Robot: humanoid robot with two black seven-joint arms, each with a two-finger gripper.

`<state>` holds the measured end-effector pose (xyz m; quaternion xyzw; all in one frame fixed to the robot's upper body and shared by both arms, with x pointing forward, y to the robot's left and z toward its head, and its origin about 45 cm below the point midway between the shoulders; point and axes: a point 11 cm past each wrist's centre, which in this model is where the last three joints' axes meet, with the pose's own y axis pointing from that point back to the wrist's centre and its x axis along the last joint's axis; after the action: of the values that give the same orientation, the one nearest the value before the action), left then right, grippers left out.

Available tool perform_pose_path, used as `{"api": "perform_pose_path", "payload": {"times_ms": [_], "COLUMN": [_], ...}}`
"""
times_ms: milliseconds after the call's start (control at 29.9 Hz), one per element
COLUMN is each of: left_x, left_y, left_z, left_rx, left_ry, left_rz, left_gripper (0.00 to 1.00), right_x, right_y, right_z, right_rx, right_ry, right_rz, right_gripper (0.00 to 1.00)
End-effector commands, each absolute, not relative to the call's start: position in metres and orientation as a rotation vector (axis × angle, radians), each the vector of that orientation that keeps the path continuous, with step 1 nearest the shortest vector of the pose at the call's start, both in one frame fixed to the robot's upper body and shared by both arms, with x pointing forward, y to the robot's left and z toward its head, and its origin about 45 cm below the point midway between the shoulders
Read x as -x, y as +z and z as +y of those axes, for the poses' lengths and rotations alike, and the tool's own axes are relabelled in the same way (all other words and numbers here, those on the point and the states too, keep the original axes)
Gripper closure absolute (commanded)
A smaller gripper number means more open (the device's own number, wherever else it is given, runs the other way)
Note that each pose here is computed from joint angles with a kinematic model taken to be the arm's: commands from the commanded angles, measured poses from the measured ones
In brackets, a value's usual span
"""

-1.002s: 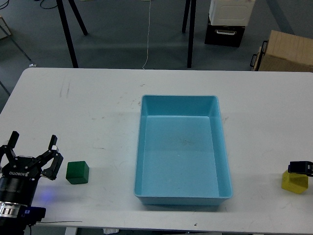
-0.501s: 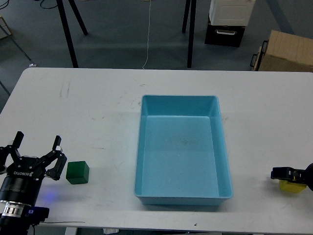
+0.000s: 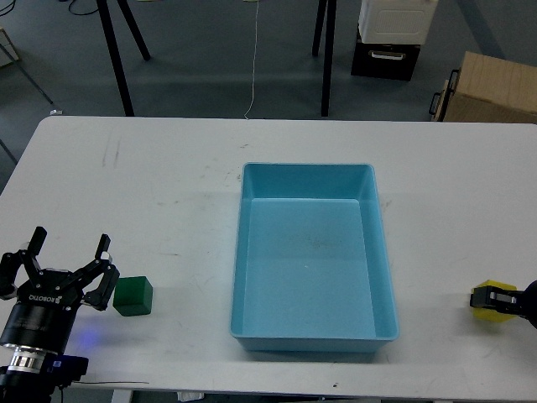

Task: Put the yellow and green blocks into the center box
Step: 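Carry the yellow cube into the blue bin and release it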

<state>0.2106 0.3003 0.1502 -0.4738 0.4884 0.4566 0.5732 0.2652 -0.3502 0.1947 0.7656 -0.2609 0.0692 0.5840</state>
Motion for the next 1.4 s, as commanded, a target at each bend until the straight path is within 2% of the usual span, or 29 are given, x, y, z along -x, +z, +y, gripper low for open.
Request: {"api": "perform_pose_path", "payload": {"times_ms": [0, 100, 234, 301, 434, 568, 735, 768, 802, 868, 902, 935, 1002, 1203, 1370], "left_x": [-0.211, -0.211, -0.211, -0.210, -0.210, -0.210, -0.211, -0.211, -0.211, -0.211, -0.211, -0.211, -0.210, -0.210, -0.211], "left_y": [0.150, 0.150, 0.150, 0.150, 0.149, 0.150, 0.149, 0.149, 0.149, 0.149, 0.150, 0.149, 0.147, 0.146, 0.145], "left_z": [0.300, 0.300, 0.300, 0.300, 0.299, 0.300, 0.299, 0.299, 0.299, 0.299, 0.299, 0.299, 0.299, 0.300, 0.300], "left_rx": [1.113, 1.113, 1.113, 1.114, 1.120, 1.123, 1.121, 1.121, 1.121, 1.121, 1.122, 1.121, 1.120, 1.119, 1.117], "left_ry": [1.070, 1.070, 1.070, 1.073, 1.071, 1.073, 1.071, 1.071, 1.071, 1.071, 1.070, 1.071, 1.076, 1.080, 1.079], "left_rz": [1.146, 1.146, 1.146, 1.146, 1.149, 1.147, 1.149, 1.149, 1.149, 1.149, 1.148, 1.149, 1.153, 1.156, 1.156], "left_gripper": [0.00, 0.00, 0.00, 0.00, 0.00, 0.00, 0.00, 0.00, 0.00, 0.00, 0.00, 0.00, 0.00, 0.00, 0.00], "right_x": [-0.299, -0.319, -0.327, -0.325, -0.321, -0.310, -0.307, -0.306, -0.306, -0.307, -0.308, -0.309, -0.310, -0.313, -0.343], "right_y": [0.231, 0.259, 0.277, 0.266, 0.215, 0.178, 0.168, 0.166, 0.165, 0.165, 0.165, 0.165, 0.165, 0.171, 0.198], "right_z": [-0.311, -0.254, -0.182, -0.149, -0.106, -0.101, -0.106, -0.107, -0.109, -0.111, -0.112, -0.113, -0.113, -0.113, -0.142], "right_rx": [-1.950, -2.158, -2.317, -2.332, -2.256, -2.127, -2.076, -2.068, -2.061, -2.054, -2.052, -2.051, -2.050, -2.060, -2.071], "right_ry": [0.167, 0.069, 0.015, 0.014, 0.018, 0.044, 0.064, 0.068, 0.072, 0.082, 0.083, 0.085, 0.084, 0.073, 0.061], "right_rz": [-0.702, -0.722, -0.616, -0.528, -0.398, -0.386, -0.401, -0.398, -0.400, -0.416, -0.428, -0.437, -0.444, -0.464, -0.623], "right_gripper": [1.00, 1.00, 0.99, 0.99, 0.99, 0.97, 0.91, 0.87, 0.77, 0.69, 0.62, 0.50, 0.00, 0.00, 0.00]}}
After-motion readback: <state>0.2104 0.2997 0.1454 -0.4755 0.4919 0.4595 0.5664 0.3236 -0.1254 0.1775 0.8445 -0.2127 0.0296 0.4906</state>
